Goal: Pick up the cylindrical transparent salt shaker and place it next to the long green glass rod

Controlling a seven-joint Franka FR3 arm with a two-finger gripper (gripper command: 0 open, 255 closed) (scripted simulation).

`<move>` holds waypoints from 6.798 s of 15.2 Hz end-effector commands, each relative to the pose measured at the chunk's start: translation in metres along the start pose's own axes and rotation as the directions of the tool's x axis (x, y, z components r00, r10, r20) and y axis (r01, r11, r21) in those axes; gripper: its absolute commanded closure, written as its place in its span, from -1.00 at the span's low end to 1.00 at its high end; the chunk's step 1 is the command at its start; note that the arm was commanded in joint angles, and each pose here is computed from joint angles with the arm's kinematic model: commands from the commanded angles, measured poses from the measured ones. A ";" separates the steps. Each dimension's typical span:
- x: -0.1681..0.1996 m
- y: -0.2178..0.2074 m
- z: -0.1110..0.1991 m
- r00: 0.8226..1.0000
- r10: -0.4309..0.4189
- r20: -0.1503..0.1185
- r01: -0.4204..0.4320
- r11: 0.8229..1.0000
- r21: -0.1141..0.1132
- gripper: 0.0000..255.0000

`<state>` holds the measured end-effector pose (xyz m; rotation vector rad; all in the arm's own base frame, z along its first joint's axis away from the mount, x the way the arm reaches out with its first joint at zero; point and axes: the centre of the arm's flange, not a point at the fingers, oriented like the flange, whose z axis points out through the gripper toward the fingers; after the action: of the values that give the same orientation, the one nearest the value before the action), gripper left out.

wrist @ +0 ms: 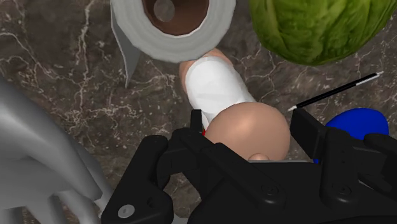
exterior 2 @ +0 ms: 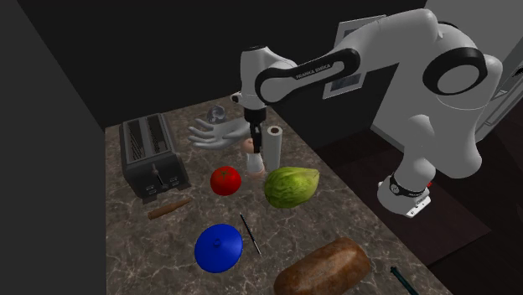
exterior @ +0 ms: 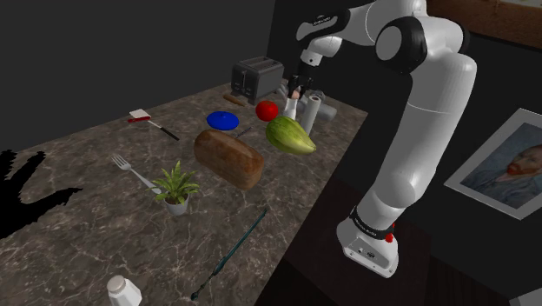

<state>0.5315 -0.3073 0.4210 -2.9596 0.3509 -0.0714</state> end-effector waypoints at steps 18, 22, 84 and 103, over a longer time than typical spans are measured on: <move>0.003 -0.016 -0.098 1.000 0.000 0.000 0.000 1.000 0.000 1.00; 0.004 -0.019 -0.119 1.000 0.000 0.000 0.000 1.000 0.000 1.00; -0.238 -0.501 -0.163 1.000 0.000 0.000 0.000 1.000 0.000 1.00; -0.354 -0.721 -0.130 1.000 0.000 0.000 0.000 1.000 0.000 1.00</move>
<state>0.3471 0.4369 0.6560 -2.9609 0.3479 -0.0708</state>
